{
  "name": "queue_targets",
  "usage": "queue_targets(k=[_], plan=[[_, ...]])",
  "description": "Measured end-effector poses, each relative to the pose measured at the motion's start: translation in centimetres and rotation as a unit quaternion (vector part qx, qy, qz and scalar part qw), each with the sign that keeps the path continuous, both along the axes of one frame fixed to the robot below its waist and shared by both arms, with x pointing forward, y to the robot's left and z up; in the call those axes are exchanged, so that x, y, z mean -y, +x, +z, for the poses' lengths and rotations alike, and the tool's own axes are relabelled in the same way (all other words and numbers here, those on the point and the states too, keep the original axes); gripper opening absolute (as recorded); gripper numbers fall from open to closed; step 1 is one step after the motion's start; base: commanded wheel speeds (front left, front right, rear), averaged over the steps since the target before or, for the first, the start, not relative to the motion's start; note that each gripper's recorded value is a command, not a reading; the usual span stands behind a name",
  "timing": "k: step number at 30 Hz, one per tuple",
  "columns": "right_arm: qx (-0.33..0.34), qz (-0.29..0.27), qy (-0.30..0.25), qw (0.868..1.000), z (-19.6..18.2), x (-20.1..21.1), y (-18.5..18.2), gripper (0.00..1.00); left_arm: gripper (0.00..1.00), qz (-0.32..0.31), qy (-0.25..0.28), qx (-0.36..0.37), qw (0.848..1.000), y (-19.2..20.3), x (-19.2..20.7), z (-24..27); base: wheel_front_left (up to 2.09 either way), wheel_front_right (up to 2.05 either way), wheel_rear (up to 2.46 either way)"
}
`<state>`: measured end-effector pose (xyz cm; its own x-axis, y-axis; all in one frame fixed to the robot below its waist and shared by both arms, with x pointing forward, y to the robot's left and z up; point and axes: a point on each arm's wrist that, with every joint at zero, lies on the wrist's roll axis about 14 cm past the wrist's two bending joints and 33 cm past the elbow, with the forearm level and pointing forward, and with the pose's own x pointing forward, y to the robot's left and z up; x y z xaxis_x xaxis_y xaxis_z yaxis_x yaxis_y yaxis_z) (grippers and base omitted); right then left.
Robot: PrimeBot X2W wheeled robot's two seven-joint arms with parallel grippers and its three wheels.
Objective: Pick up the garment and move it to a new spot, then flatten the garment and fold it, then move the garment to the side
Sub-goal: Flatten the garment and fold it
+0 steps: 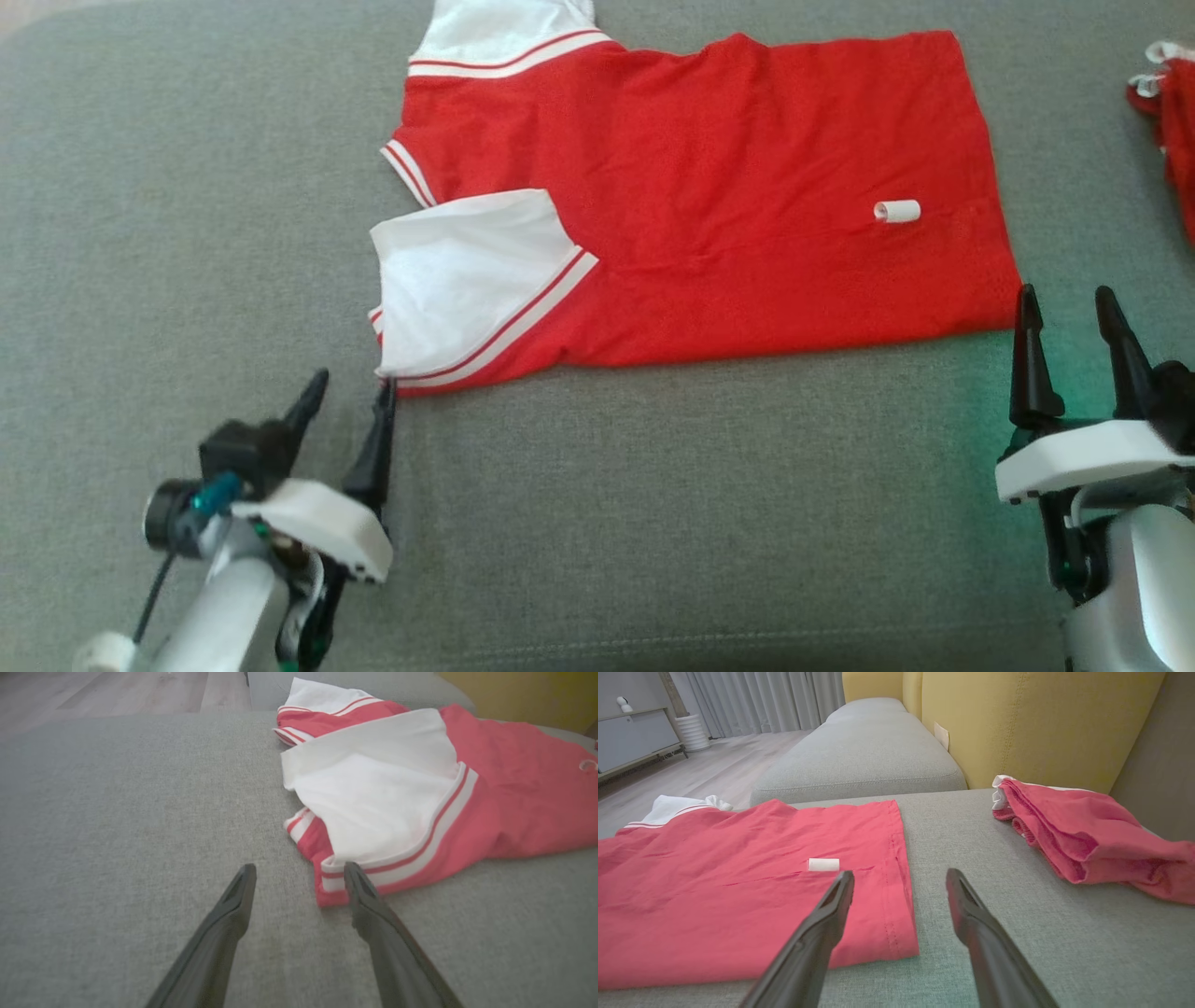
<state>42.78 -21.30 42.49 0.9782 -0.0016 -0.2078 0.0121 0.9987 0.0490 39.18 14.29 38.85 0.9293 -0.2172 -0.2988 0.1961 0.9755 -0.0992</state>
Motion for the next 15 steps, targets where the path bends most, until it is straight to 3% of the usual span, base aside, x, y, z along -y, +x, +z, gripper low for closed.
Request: queue_targets(k=[15], plan=[[-0.01, -0.017, 0.001, 1.0, -0.8, 0.9, -0.2, 1.0, 1.0, -0.013, 0.002, -0.037, 0.999, 1.7, 0.6, -2.5, 0.0, 0.0, 0.0]])
